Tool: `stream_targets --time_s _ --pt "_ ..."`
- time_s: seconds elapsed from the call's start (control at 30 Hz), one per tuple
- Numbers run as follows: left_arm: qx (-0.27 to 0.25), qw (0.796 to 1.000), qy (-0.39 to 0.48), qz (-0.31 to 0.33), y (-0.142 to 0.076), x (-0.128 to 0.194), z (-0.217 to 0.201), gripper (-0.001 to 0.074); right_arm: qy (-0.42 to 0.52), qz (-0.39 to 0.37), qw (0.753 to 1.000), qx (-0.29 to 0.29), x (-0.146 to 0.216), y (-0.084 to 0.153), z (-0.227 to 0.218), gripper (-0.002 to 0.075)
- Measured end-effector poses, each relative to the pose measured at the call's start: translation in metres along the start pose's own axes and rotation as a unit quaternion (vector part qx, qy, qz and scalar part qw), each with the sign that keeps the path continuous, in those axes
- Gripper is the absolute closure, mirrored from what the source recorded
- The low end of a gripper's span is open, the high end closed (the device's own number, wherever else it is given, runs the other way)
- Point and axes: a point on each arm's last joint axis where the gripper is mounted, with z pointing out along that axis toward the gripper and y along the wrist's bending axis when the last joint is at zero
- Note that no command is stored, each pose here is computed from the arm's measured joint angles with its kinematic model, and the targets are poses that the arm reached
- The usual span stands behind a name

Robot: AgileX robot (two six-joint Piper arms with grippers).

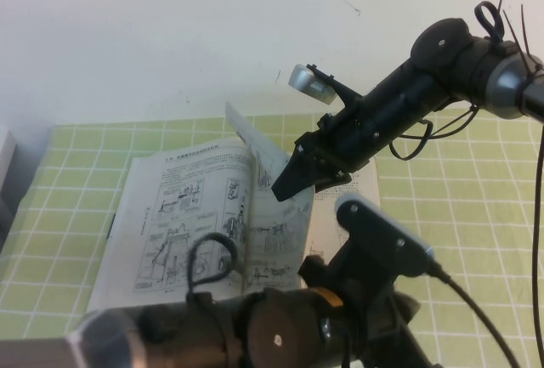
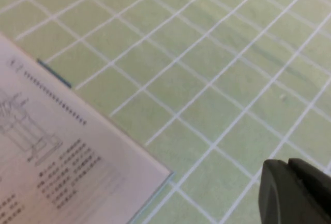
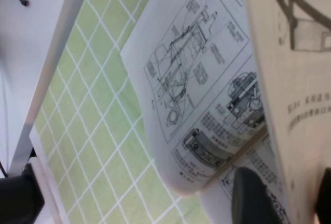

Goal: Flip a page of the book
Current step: Open the closed book

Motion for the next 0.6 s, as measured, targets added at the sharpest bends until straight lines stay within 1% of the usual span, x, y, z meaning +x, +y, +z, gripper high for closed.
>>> stream_targets --time_s 0.13,0.27,0.37,0.6 --pt "-0.044 0.999 0.019 -0.021 0.010 0.022 0.019 0.0737 -0.001 0.000 1.000 0.000 0.000 0.000 0.000 0.0461" --pt "-0.110 0.993 0.008 -0.039 0.024 0.031 0.029 0.0737 -0.001 0.000 1.000 0.000 0.000 0.000 0.000 0.0461" --pt "-0.150 0.988 0.014 -0.046 0.032 0.038 0.036 0.0737 -0.002 0.000 1.000 0.000 0.000 0.000 -0.001 0.0461" --pt "-0.209 0.975 0.055 -0.055 0.044 0.058 0.046 0.0737 -0.003 0.000 1.000 -0.001 0.000 0.000 -0.001 0.0461"
